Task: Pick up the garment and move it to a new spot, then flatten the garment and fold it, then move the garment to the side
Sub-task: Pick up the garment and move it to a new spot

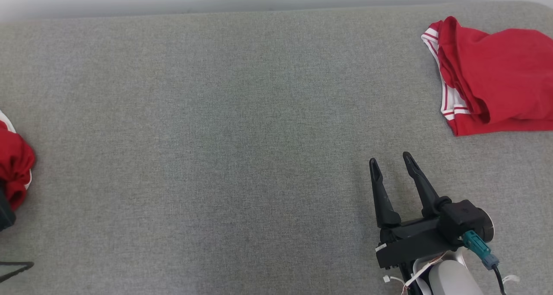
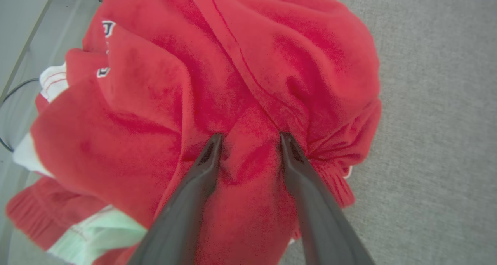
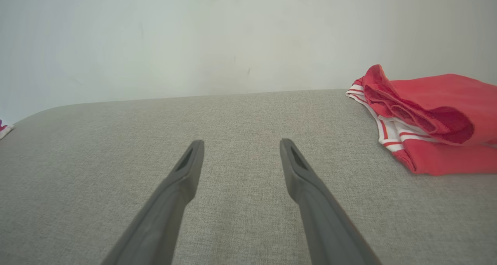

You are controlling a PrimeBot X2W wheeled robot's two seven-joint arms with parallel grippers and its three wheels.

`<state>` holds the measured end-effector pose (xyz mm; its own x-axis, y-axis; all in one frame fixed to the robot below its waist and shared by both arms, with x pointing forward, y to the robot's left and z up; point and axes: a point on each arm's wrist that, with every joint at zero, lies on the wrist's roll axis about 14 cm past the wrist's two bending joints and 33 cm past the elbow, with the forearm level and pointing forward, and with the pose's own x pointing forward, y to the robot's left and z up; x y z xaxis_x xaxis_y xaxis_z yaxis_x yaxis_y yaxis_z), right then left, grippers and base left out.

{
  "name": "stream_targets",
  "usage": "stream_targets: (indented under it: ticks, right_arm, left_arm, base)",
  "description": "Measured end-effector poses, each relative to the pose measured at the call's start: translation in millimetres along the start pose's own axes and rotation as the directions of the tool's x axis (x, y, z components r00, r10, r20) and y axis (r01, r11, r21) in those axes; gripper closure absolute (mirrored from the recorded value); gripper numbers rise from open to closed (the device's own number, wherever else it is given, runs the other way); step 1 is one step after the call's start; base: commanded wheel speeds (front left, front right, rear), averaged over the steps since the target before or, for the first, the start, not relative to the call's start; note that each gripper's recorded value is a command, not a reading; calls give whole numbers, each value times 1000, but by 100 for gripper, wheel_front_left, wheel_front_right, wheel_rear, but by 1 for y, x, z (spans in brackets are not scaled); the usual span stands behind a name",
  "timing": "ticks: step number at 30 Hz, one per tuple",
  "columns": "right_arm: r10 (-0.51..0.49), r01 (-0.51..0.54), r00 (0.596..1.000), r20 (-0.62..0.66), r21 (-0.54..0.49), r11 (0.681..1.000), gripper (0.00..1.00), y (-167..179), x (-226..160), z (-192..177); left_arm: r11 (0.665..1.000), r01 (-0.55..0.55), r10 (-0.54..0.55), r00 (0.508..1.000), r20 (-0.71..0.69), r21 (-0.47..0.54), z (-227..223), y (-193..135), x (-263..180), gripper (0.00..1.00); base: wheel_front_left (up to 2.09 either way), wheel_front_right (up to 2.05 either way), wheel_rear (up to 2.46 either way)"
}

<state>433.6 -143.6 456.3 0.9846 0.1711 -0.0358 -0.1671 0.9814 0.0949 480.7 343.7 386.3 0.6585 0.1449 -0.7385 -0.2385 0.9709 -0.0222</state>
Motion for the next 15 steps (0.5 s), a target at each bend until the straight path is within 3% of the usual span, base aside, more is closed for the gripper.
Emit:
stream_targets:
  ticks: [1,9,15]
  right_arm:
    - [-1,1,1000,1,-1,1000,0,0,0,0]
    - [-15,15,1000,4,0,1000,0,-3,-8,3]
    - [-5,5,1000,29,3,1000,0,2,-12,13]
  left_arm:
    - [1000,-3,3,1000,10,5,2,0,0,100]
    - [997,2,-18,978,208,75,41,-7,-17,100]
    - [996,24,-65,873,483,90,108,-17,-53,100]
  base:
    - [0,0,0]
    - [0,0,0]
    - [0,0,0]
